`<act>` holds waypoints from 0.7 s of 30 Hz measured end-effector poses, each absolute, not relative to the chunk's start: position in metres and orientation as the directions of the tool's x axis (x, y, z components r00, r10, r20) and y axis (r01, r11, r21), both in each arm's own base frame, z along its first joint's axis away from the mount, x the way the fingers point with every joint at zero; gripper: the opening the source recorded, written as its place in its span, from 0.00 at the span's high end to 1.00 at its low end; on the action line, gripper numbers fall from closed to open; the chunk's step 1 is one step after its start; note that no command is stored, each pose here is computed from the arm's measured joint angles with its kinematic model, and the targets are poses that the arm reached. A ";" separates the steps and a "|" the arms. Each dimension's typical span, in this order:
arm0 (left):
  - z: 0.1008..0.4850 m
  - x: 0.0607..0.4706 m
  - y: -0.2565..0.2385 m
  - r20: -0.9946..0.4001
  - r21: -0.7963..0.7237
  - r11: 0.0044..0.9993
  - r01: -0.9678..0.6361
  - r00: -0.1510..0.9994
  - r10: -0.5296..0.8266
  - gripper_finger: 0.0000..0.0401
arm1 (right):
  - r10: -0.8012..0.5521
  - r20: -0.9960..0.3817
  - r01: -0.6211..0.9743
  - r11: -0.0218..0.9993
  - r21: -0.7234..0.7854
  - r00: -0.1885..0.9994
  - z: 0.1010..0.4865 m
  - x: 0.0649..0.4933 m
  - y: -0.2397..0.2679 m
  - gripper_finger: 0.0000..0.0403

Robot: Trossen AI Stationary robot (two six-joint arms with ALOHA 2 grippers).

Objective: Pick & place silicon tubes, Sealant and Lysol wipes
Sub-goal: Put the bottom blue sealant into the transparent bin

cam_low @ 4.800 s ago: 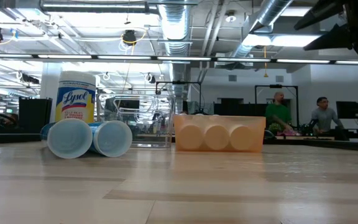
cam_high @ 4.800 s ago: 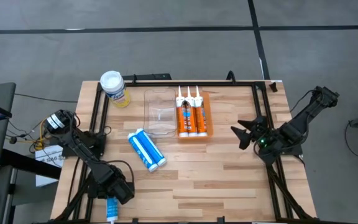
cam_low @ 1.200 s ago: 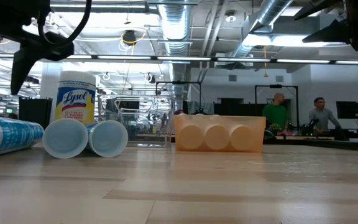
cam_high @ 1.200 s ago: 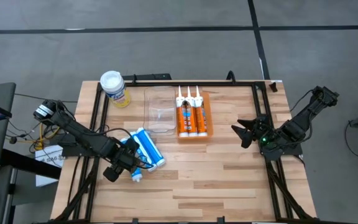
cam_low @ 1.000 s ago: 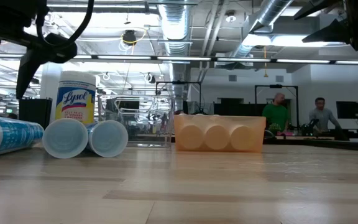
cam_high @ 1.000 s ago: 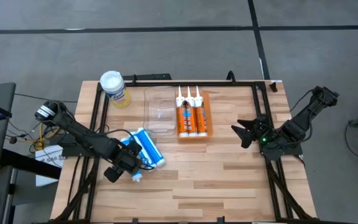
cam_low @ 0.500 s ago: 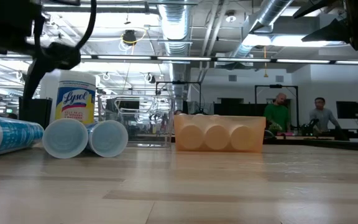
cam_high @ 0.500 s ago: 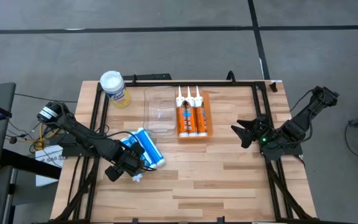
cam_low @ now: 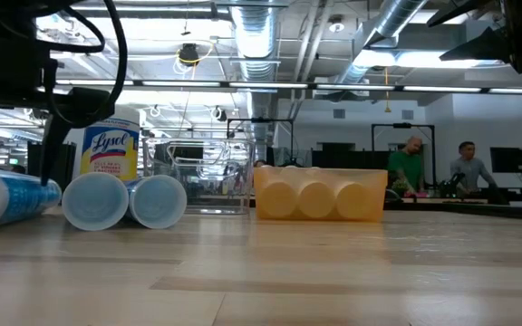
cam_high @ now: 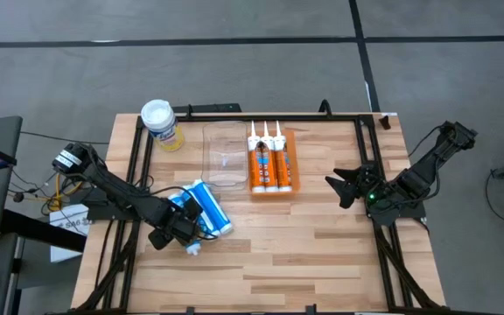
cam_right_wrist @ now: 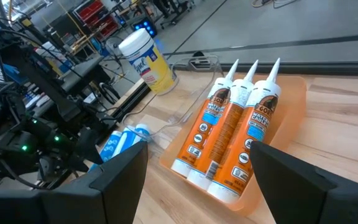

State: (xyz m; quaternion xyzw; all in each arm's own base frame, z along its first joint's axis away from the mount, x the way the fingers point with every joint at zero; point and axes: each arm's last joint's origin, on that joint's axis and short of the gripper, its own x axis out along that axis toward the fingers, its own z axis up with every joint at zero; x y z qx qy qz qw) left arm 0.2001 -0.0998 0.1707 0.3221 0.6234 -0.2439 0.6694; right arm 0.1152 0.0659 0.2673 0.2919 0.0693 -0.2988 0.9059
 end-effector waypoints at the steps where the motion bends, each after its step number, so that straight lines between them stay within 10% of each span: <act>1: 0.171 0.200 -0.100 -0.992 0.126 0.674 0.728 0.103 0.074 0.27 | -0.501 -0.300 0.582 0.651 0.488 0.812 0.267 0.115 0.066 0.31; 21: 0.134 0.181 -0.092 -0.998 0.058 0.683 0.728 0.069 0.011 0.28 | -0.496 -0.288 0.569 0.639 0.518 0.819 0.269 0.117 0.067 0.31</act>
